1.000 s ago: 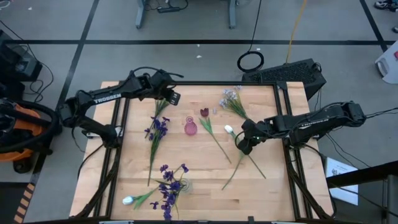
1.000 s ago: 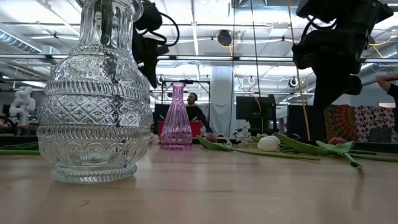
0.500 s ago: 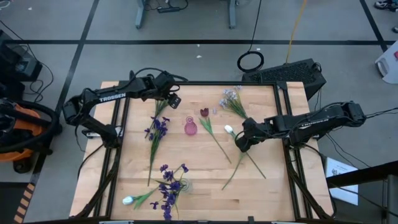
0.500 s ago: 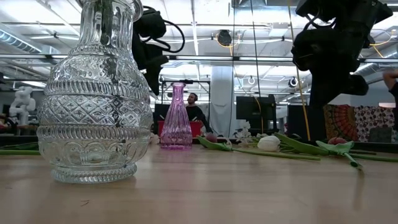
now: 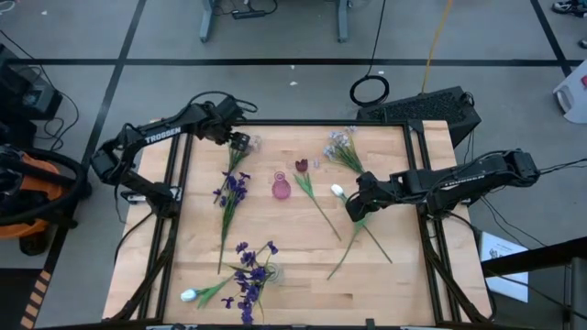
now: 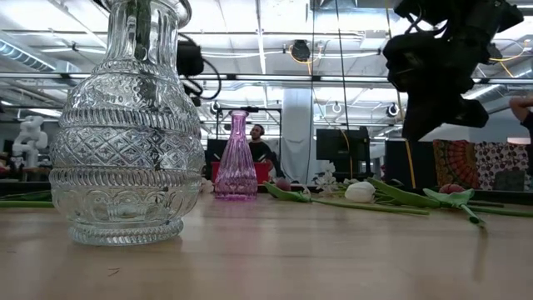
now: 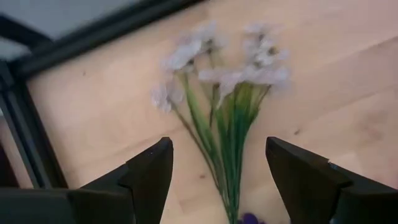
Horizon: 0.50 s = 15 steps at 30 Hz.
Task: Sort flowers into vase by color
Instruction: Put the left white flowers into the pink vase
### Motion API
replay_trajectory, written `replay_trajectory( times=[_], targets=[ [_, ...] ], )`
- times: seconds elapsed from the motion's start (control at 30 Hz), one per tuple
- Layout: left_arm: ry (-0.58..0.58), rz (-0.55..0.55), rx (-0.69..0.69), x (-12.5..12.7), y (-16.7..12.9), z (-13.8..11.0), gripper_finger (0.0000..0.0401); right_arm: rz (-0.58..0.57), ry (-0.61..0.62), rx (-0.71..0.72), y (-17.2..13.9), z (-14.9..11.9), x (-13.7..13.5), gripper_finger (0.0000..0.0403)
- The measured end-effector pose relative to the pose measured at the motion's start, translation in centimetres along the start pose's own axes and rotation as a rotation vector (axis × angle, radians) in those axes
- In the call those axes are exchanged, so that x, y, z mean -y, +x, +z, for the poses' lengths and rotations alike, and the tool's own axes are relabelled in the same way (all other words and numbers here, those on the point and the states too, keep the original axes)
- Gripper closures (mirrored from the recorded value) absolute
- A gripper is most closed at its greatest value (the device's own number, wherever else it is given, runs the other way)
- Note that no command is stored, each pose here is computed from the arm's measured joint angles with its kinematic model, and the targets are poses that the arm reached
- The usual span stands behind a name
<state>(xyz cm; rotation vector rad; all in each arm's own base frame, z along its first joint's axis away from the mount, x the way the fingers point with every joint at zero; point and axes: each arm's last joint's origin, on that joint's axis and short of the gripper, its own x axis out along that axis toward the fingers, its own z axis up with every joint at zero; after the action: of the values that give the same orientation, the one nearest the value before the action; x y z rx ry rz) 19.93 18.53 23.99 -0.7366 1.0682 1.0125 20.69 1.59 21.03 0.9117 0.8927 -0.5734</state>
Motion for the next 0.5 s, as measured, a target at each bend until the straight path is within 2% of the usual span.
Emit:
replay_trajectory(
  times=[0.2, 0.5],
  targets=[
    [-0.024, -0.033, -0.158, -1.4, 3.1, -1.0, 0.0139, 0.015, 0.002, 0.010, 0.0, 0.1, -0.1, 0.0358],
    [0.058, -0.011, -0.305, 0.3, 7.2, -2.0, 0.0139, 0.016, 0.003, 0.010, 0.0, 0.1, -0.2, 0.0358]
  ],
)
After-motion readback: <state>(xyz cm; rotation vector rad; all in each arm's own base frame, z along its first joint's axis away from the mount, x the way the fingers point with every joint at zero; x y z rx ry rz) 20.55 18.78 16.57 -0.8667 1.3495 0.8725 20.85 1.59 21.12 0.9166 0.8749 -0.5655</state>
